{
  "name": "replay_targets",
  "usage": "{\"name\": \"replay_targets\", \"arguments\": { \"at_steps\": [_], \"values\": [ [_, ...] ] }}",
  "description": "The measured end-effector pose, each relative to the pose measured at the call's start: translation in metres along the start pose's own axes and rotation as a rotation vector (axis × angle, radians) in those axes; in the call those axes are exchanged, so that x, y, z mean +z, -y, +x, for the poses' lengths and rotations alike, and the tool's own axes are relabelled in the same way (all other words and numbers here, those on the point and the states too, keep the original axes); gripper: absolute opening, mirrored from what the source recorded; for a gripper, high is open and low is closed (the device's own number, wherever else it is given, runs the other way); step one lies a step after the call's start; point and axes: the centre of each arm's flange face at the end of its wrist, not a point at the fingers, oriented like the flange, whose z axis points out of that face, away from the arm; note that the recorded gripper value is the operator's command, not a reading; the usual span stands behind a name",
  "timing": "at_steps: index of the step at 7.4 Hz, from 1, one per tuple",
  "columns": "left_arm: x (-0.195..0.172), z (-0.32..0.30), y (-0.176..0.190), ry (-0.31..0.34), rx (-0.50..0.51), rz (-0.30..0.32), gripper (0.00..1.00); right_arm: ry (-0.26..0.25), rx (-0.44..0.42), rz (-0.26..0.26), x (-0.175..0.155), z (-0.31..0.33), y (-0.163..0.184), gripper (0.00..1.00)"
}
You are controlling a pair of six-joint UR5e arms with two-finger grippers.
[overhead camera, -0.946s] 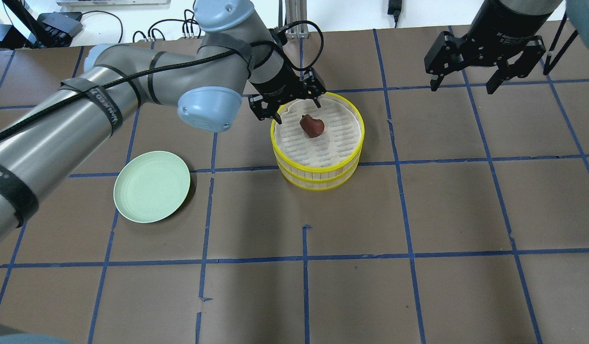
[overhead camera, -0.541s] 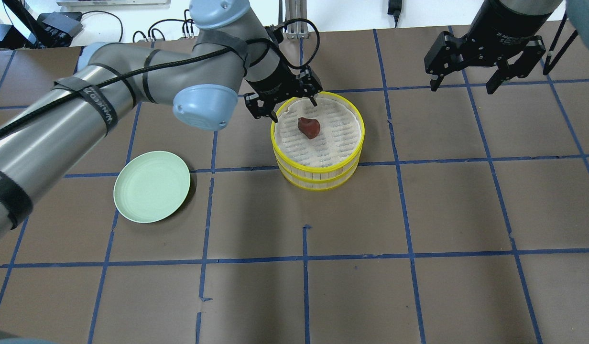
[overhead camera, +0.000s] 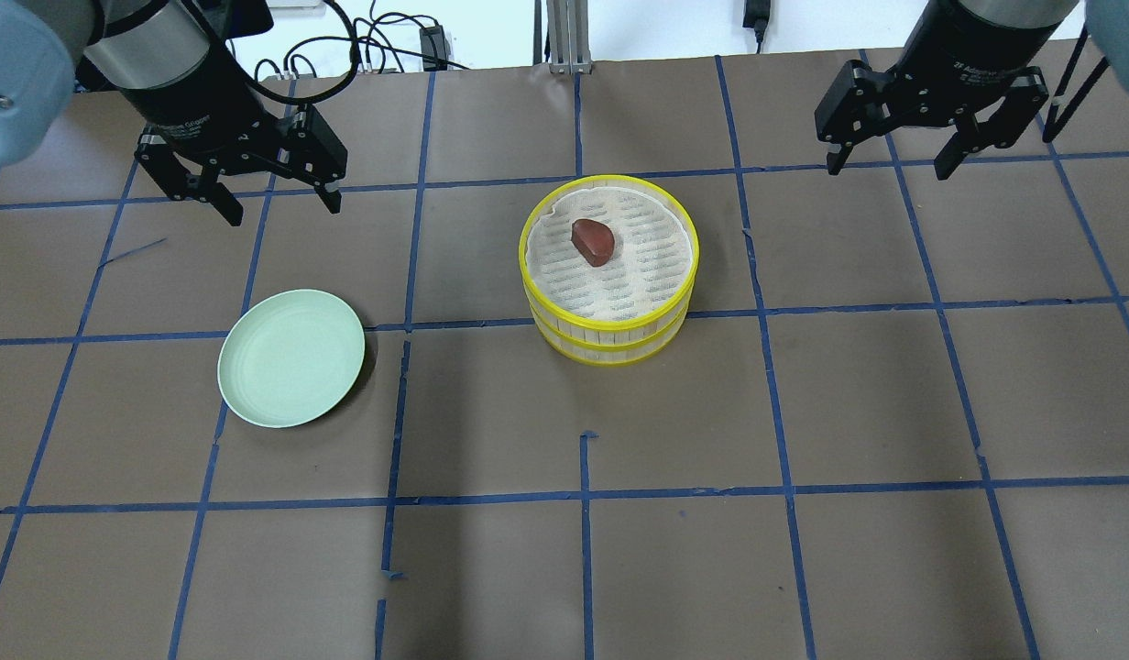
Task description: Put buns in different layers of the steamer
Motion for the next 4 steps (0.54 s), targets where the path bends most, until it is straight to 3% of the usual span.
{"name": "replay_targets", "arguments": {
  "at_steps": [1, 4],
  "values": [
    [0.002, 0.003, 0.004, 0.011, 0.014, -0.005, 0.97, 0.000, 0.000, 0.000, 0.000, 0.000, 0.000, 1.00],
    [0.013, 0.031, 0.004, 0.022, 0.085, -0.014, 1.00, 0.002, -0.004, 0.001, -0.001, -0.002, -0.002, 1.00]
  ]
}}
